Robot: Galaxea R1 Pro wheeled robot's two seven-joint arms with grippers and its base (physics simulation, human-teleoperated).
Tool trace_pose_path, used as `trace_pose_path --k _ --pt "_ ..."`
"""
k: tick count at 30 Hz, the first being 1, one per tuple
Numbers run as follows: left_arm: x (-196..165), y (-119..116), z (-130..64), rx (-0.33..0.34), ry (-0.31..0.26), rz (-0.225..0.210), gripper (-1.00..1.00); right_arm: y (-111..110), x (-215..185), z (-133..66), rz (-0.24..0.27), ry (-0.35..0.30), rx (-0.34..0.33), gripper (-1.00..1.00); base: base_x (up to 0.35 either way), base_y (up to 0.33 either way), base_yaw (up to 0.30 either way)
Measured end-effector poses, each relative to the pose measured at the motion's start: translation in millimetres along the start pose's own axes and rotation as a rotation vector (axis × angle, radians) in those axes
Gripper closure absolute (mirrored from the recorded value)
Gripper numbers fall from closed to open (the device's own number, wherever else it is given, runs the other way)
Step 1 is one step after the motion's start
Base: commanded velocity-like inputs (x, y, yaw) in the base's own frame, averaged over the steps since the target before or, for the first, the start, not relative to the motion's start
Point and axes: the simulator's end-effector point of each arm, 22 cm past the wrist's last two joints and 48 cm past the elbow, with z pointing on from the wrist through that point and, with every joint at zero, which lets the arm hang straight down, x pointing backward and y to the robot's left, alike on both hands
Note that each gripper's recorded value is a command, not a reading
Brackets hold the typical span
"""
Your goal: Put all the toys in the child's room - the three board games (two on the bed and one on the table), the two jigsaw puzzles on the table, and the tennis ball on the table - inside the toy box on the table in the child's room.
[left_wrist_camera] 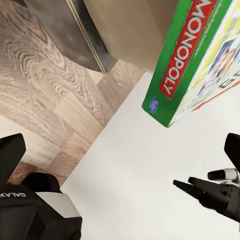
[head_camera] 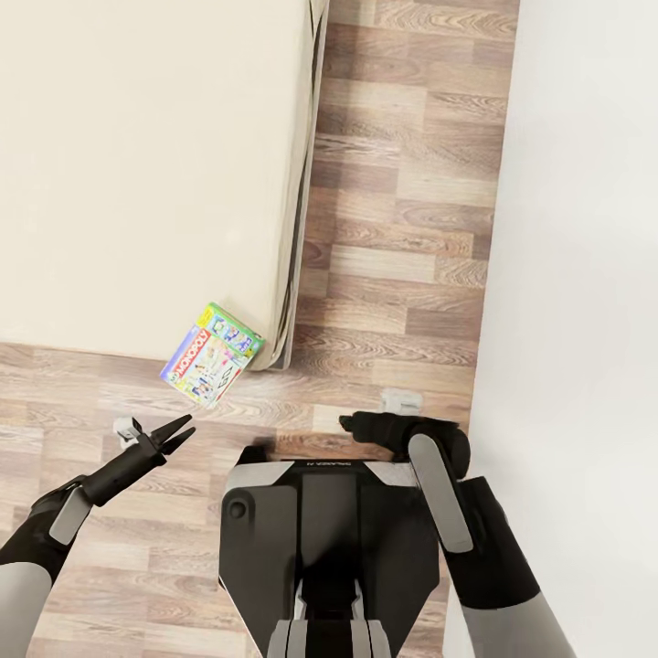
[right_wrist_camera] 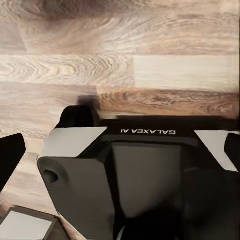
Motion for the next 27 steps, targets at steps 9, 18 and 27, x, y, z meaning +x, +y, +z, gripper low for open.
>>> trace_pose_path --k 9,18,27 --pt "0.6 0.2 0.4 0.000 0.000 -0.001 -1.00 -36.9 -92.0 -14.5 0.077 -0.139 0.048 -1.00 0.000 0.000 0.000" --pt "0.5 0.1 0.3 0.000 0.000 -0.001 -1.00 -44.1 -114.5 4.5 0.091 -0.103 0.065 -1.00 0.000 0.000 0.000" --pt "1.1 0.2 0.8 0.000 0.001 -0.001 -1.00 -54.6 -112.1 26.2 0.110 -0.031 0.088 -1.00 0.000 0.000 0.000"
